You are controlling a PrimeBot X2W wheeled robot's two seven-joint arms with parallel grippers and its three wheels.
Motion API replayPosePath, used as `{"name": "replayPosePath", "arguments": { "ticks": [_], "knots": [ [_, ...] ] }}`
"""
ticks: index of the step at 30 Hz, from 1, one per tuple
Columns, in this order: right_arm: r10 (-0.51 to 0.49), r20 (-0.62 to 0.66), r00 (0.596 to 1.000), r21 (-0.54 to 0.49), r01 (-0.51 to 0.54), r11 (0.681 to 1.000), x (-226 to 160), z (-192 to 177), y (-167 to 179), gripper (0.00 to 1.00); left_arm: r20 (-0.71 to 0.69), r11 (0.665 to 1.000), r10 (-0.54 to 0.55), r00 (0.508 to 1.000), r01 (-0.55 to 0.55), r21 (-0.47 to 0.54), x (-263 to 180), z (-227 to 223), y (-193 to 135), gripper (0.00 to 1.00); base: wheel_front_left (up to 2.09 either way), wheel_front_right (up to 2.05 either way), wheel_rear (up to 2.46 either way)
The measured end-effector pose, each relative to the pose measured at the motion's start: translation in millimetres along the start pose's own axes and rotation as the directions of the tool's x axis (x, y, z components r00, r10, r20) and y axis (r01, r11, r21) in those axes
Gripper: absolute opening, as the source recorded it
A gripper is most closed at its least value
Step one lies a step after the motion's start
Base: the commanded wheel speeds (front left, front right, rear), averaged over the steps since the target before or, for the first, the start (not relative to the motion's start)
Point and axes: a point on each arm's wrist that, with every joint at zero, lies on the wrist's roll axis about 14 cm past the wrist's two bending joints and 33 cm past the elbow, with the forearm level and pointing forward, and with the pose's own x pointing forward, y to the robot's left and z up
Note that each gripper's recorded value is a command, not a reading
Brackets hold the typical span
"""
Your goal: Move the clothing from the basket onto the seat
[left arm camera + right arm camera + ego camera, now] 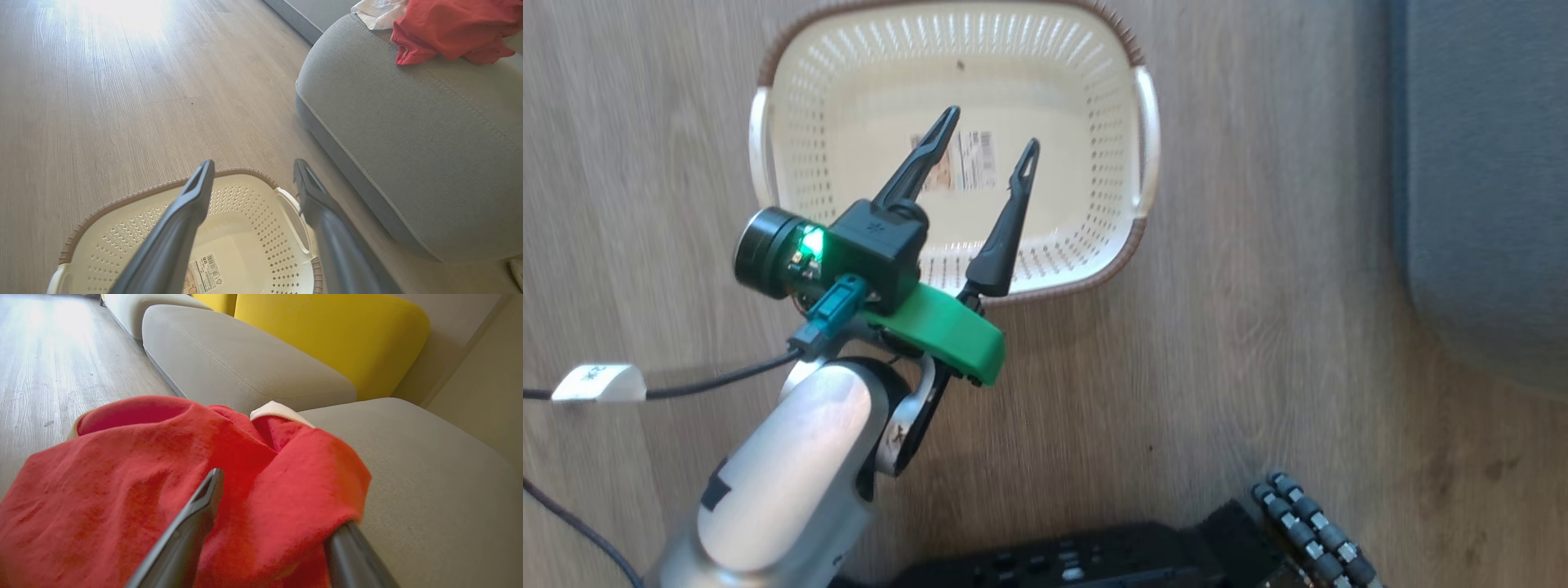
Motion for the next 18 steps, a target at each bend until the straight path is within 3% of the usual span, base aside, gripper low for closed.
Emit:
{"name": "replayPosePath", "arguments": {
  "ticks": [5, 10, 15, 18],
  "knots": [
    [0.098, 0.002, 0.995, -0.112, -0.098, 0.989, -39.6, 7.8, -11.4, 1.0, 0.056, 0.999, 0.037, 0.998, -0.037, -0.003, -14.4, 27.7, -3.4, 1.0, 0.0, 0.0, 0.0],
    [0.237, 0.016, 0.971, -0.102, -0.234, 0.967, -89.0, 7.0, 8.3, 1.0, 0.082, 0.993, 0.113, 0.99, -0.114, 0.01, -41.6, 42.1, 0.8, 1.0, 0.0, 0.0, 0.0],
    [0.392, 0.129, 0.911, -0.037, -0.39, 0.92, -149.0, 31.1, 42.3, 1.0, 0.132, 0.98, 0.188, 0.973, -0.194, 0.034, -69.6, 60.9, 8.8, 1.0, 0.0, 0.0, 0.0],
    [0.487, 0.171, 0.857, -0.017, -0.491, 0.871, -191.2, 41.7, 63.0, 1.0, 0.177, 0.969, 0.227, 0.958, -0.241, 0.061, -86.4, 75.8, 16.2, 1.0, 0.0, 0.0, 0.0]
  ]
}}
